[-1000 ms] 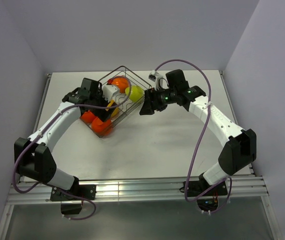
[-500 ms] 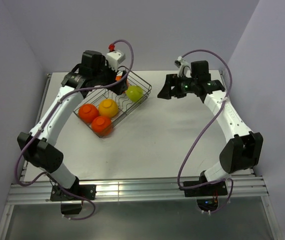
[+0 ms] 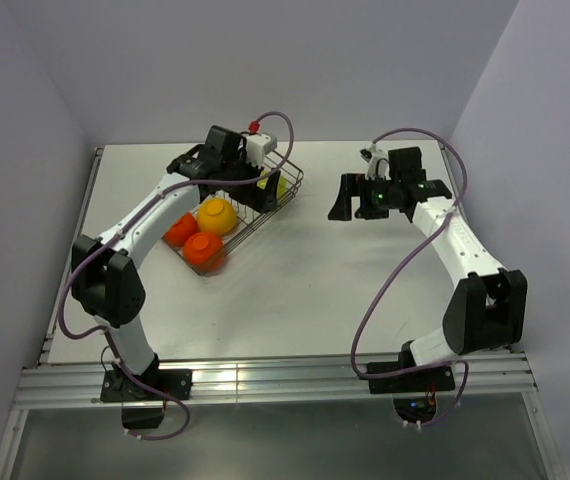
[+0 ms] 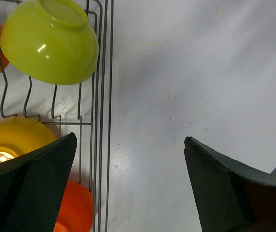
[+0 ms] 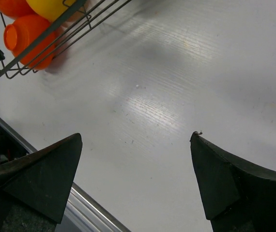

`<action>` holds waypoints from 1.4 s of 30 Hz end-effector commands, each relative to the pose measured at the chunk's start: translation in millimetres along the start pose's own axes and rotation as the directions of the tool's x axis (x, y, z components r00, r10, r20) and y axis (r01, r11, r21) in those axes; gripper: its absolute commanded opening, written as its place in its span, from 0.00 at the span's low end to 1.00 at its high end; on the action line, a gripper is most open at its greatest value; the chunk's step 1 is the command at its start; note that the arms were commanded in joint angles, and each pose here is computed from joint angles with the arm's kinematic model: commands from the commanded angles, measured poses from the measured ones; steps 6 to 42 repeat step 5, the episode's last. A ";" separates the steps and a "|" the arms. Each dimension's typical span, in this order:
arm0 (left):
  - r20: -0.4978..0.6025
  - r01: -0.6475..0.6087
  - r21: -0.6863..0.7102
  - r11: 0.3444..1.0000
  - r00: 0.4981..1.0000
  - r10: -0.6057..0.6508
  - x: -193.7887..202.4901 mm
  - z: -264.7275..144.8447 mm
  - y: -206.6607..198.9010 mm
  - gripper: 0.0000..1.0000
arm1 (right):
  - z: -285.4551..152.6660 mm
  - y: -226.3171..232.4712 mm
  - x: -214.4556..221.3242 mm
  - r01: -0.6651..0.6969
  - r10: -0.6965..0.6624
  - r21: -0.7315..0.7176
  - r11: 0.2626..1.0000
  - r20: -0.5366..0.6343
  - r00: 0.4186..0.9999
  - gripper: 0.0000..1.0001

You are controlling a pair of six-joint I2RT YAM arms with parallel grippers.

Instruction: Load the bowls into the dish rack

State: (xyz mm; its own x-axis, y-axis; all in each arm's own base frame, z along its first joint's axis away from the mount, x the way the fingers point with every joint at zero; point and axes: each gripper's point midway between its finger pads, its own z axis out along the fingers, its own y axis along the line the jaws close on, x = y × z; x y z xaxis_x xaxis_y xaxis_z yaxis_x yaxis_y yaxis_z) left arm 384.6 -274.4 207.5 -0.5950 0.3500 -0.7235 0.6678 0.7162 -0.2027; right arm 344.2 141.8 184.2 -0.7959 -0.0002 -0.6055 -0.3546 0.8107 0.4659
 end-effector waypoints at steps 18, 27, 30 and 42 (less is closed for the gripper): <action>0.079 0.037 -0.001 0.999 0.996 -0.037 -17.1 -15.9 -6.8 0.99 | -17.3 14.5 -8.8 0.072 -0.071 -0.014 0.997 0.071 0.995 1.00; 0.079 0.037 -0.001 0.999 0.996 -0.037 -17.1 -15.9 -6.8 0.99 | -17.3 14.5 -8.8 0.072 -0.071 -0.014 0.997 0.071 0.995 1.00; 0.079 0.037 -0.001 0.999 0.996 -0.037 -17.1 -15.9 -6.8 0.99 | -17.3 14.5 -8.8 0.072 -0.071 -0.014 0.997 0.071 0.995 1.00; 0.079 0.037 -0.001 0.999 0.996 -0.037 -17.1 -15.9 -6.8 0.99 | -17.3 14.5 -8.8 0.072 -0.071 -0.014 0.997 0.071 0.995 1.00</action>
